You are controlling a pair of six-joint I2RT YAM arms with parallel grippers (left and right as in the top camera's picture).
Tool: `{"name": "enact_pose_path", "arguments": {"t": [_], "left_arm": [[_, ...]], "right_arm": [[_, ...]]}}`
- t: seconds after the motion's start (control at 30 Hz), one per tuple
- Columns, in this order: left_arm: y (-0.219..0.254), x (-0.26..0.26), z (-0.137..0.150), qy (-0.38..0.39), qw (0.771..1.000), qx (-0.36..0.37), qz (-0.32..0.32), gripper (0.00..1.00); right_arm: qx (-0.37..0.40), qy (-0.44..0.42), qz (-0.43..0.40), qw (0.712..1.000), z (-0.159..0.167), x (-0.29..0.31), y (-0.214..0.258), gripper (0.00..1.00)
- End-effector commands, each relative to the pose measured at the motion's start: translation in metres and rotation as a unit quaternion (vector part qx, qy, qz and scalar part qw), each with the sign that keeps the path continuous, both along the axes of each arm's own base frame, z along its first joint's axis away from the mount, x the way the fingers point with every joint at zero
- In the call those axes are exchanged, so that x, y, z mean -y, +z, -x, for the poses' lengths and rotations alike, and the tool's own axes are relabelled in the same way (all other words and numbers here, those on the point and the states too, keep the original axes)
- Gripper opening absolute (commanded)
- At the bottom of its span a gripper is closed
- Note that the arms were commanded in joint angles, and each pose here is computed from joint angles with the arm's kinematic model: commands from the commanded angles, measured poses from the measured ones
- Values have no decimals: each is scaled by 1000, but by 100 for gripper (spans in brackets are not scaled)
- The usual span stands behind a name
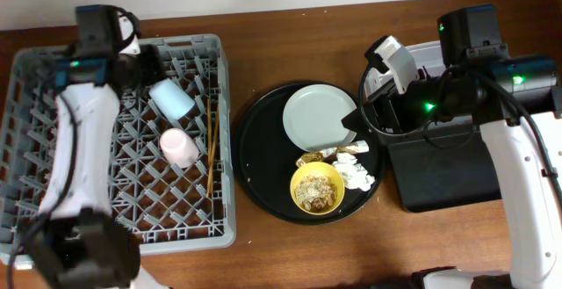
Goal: Sort waste into correct bins and load items into the dishwasher rack
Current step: 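Place the pink cup upside down in the dish rack with the left gripper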
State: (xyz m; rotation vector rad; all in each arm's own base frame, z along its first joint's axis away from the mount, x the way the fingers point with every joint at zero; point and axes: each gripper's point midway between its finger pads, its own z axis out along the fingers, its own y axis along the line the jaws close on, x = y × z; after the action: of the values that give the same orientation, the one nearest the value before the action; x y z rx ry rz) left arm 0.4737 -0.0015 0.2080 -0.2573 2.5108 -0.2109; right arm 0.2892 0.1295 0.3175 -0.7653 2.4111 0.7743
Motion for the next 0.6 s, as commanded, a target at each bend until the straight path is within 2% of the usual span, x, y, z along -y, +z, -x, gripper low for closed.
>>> {"name": "enact_pose_path", "arguments": {"t": [0.0,0.1,0.2,0.23,0.27,0.37,0.43,0.5,0.53,0.57], "left_arm": [[-52,-6,-45,13,1000,6,-12,1],[-74,-20,-59,36,998,5,-44,0],[-85,-19,-45,33,998,-31,-42,1],[-92,-19,-33,32,997,-60,-42,0],[-96,-16,-26,27,996,-75,-35,0],[-96,14,-18,-18,995,-90,40,1],[-81,28,-13,-38,992,-90,75,0],[-54,28,-6,-38,993,-83,74,1],[-35,28,0,-39,994,-73,73,7],[16,29,13,-42,996,-32,70,21]], "right_arm": [[-3,-8,15,1000,-2,5,-5,82],[-14,-13,27,999,-2,9,-15,82],[-15,-17,36,999,-2,12,-18,82],[-15,-17,36,999,-2,12,-18,82],[-16,-17,36,999,-2,12,-18,83],[-19,-17,36,999,-1,12,-19,82],[-19,-17,37,999,-1,12,-19,82],[-21,-17,37,999,0,12,-19,83],[-30,-25,37,999,1,13,-20,83],[-78,-117,72,987,-2,32,-31,90]]}}
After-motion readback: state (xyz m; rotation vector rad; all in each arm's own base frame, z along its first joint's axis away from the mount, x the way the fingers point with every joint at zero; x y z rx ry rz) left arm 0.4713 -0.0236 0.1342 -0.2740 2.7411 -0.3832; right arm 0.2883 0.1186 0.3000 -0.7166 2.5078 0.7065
